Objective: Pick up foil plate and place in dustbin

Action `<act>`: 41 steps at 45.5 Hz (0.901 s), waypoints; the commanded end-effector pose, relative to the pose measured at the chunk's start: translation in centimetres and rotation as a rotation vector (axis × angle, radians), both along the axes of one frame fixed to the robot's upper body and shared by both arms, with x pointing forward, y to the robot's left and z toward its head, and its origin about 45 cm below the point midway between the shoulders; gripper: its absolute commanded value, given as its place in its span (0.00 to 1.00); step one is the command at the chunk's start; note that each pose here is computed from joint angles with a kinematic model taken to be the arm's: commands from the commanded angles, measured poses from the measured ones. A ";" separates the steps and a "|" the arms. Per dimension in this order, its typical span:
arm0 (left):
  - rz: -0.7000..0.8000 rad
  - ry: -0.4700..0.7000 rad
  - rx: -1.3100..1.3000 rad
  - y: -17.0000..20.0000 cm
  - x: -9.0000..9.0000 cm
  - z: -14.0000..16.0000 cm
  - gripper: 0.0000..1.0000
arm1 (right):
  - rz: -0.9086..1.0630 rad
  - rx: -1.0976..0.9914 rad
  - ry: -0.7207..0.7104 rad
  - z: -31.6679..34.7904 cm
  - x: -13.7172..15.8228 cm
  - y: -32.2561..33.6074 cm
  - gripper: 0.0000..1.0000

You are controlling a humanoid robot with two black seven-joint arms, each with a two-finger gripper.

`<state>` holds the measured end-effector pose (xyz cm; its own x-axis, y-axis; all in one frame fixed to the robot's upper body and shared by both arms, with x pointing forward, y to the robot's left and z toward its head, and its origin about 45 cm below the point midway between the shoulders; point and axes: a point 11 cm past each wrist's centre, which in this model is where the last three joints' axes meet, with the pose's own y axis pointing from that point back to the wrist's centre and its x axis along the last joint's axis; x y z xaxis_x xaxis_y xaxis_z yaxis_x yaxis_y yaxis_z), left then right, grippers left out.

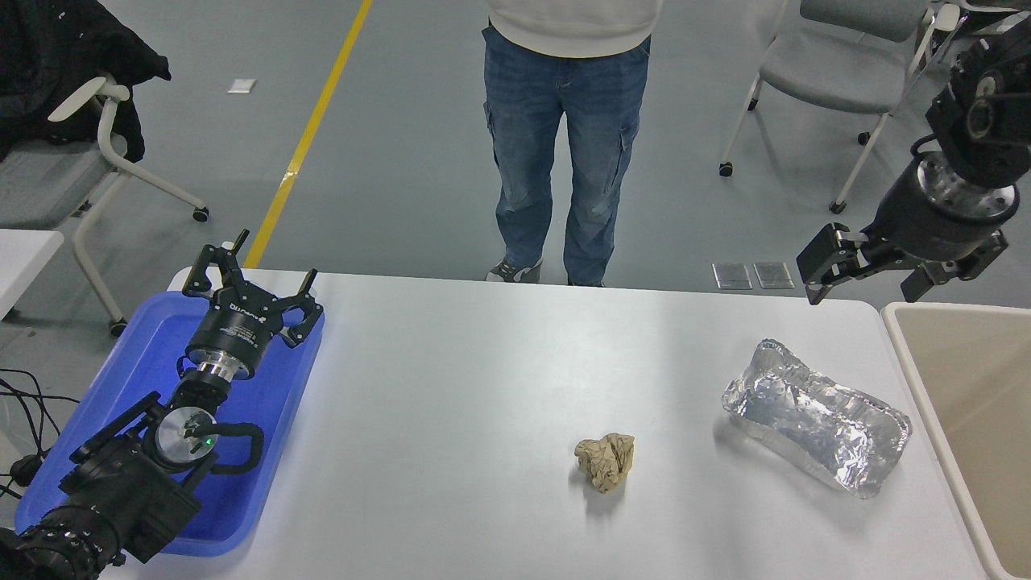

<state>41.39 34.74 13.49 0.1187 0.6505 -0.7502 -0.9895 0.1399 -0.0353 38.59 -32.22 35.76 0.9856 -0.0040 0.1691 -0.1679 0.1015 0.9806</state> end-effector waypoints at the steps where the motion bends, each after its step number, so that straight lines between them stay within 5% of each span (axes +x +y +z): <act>1: -0.002 0.002 0.001 0.0 0.0 0.0 1.00 | 0.003 0.002 -0.003 0.1 0.0 0.1 1.00; 41: 0.000 0.000 0.000 0.0 0.0 0.0 1.00 | 0.007 0.016 -0.018 0.6 0.2 0.4 1.00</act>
